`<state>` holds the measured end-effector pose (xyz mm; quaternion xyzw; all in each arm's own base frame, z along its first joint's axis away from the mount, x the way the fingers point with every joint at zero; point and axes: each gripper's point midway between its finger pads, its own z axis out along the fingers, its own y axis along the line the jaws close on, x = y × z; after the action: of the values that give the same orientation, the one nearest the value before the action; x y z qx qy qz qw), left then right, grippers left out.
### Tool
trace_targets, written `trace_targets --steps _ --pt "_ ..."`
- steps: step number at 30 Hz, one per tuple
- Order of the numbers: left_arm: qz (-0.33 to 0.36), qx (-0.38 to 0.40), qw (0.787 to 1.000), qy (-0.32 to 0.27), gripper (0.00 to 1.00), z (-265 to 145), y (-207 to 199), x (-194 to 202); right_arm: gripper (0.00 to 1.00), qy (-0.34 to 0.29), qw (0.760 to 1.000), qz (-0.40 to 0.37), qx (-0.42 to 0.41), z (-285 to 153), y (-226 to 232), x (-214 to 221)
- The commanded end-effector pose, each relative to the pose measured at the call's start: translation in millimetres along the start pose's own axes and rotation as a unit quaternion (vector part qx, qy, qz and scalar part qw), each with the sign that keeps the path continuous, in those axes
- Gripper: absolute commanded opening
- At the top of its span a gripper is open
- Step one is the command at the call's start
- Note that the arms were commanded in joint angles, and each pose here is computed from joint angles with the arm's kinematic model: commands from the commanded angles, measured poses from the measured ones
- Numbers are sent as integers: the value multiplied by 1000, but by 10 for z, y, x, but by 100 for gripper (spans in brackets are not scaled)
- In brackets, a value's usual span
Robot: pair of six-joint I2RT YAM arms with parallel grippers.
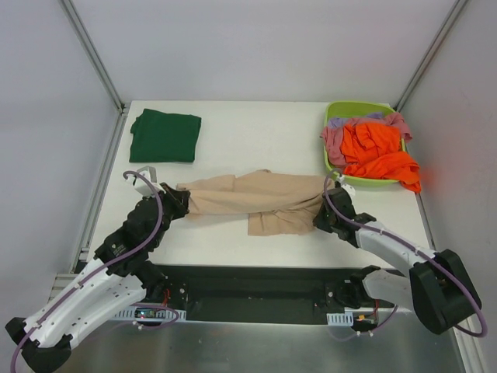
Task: Fold and stack the t-shirts
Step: Flatten out the tshirt
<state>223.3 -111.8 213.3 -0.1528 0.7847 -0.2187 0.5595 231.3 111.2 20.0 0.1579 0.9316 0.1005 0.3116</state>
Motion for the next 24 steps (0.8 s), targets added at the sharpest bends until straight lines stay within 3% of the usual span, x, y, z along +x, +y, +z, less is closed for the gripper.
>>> trace_targets --steps 1,3,8,16,21,24 --pt "5 -10 999 -35 0 -38 22 -198 8 -23 997 -11 -73 -132 383 -273" --pt "6 -16 999 -50 0 -82 25 -317 0 -40 995 -25 -93 -349 461 -408" --pt "-26 16 993 -110 0 -372 -129 -820 1 -157 970 -57 -174 -1318 617 -931" --pt "-62 112 966 -223 0 -1180 -476 -1858 1 -341 898 -76 -267 -3194 709 -1705" --pt "-75 151 947 -274 0 -1651 -531 -2294 1 -415 846 -88 -323 -4256 793 -2014" --pt "-76 162 941 -287 0 -1782 -548 -2410 1 -422 840 -89 -327 -4506 813 -2101"
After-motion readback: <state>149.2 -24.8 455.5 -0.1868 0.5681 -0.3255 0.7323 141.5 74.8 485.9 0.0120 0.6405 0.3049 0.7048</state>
